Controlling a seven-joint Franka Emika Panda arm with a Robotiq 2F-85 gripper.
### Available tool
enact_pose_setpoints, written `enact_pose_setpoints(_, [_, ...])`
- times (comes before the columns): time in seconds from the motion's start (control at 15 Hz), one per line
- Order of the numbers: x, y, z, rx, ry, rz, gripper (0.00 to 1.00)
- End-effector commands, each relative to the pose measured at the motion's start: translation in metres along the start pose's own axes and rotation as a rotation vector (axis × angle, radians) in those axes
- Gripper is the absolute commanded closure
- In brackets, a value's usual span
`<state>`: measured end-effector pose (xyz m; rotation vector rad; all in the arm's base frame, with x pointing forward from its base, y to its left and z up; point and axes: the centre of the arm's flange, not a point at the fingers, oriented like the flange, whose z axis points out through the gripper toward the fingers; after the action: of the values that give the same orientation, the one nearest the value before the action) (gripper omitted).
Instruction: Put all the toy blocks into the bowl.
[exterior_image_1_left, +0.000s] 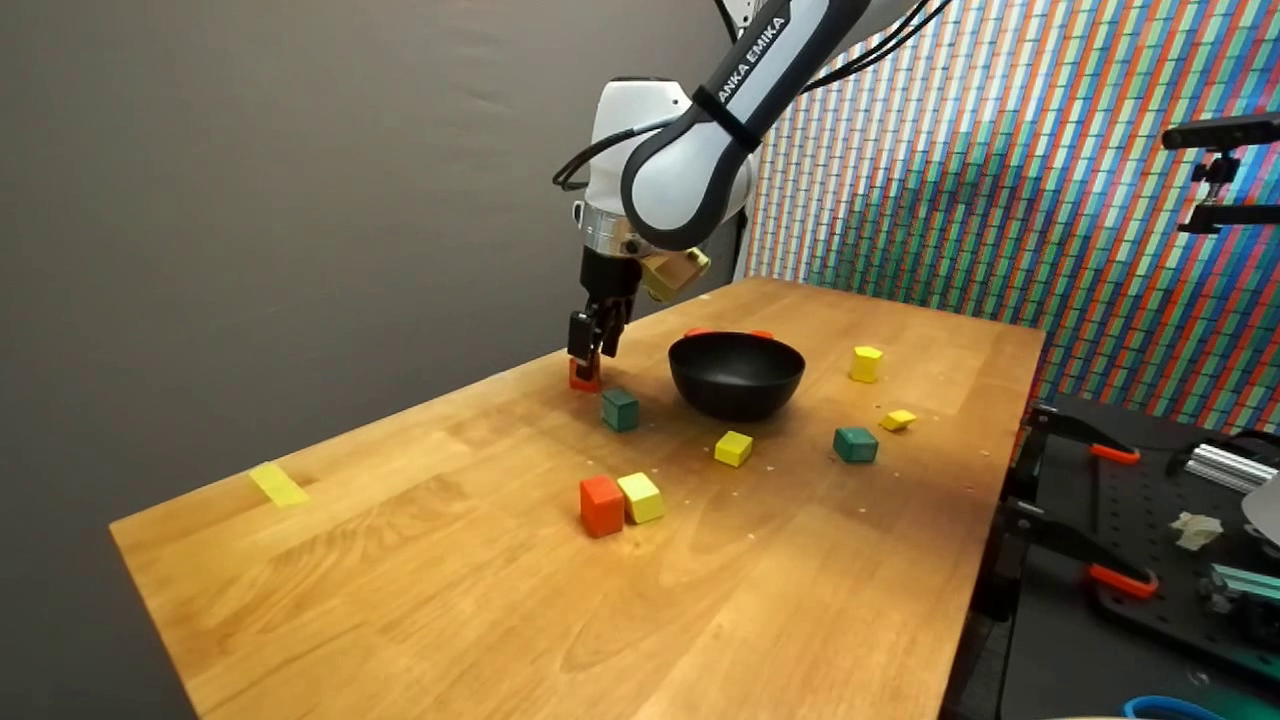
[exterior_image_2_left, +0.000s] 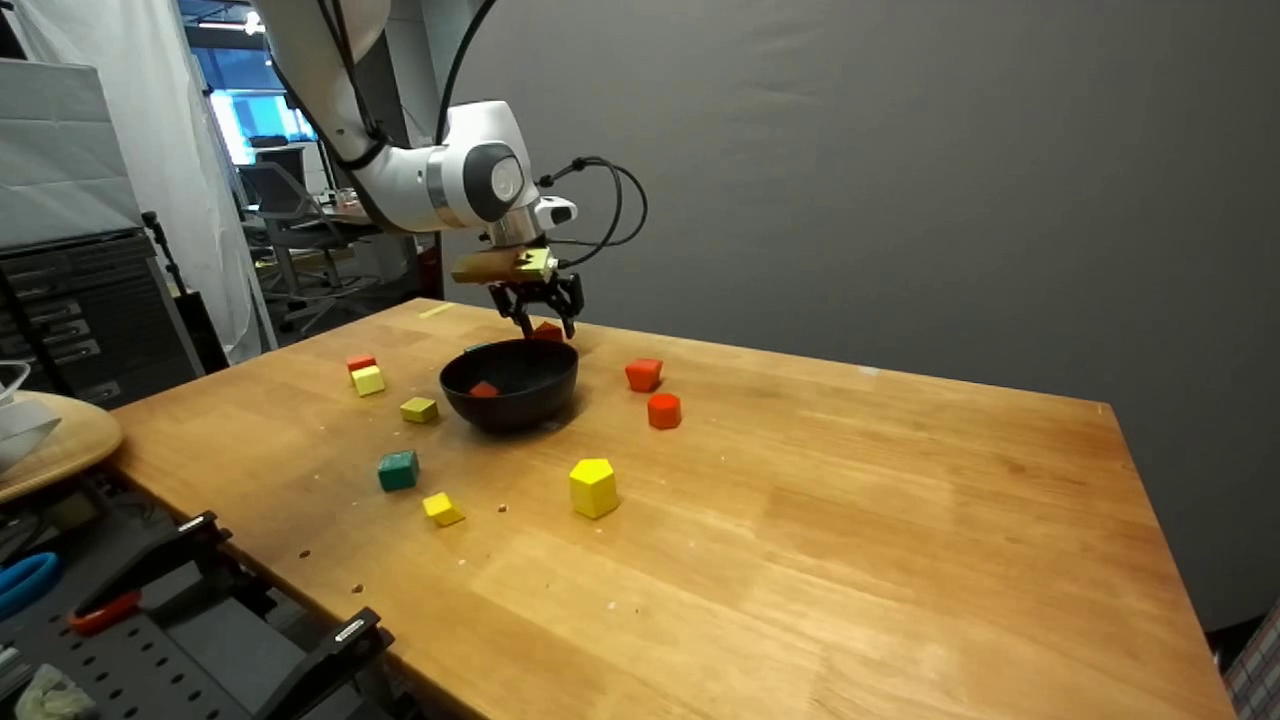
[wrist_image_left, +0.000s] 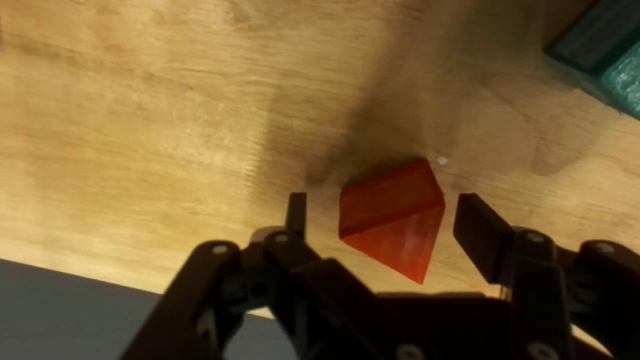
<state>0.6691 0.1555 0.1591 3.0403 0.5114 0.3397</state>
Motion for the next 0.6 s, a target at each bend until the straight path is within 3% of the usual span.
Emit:
enact_pose_setpoints(0.0, [0.013, 0.008, -0.005, -0.049, 0.05, 0.02, 0.54])
enact_pose_setpoints(0.2, [0.01, 0.024, -0.014, -0.055, 0.056, 0.08, 0.76])
enact_pose_setpoints(0.33, [0.003, 0.033, -0.034, -0.027, 0.04, 0.138, 0.77])
enact_pose_setpoints(0.53, [-0.018, 0.045, -0.092, -0.005, 0.001, 0.173, 0.78])
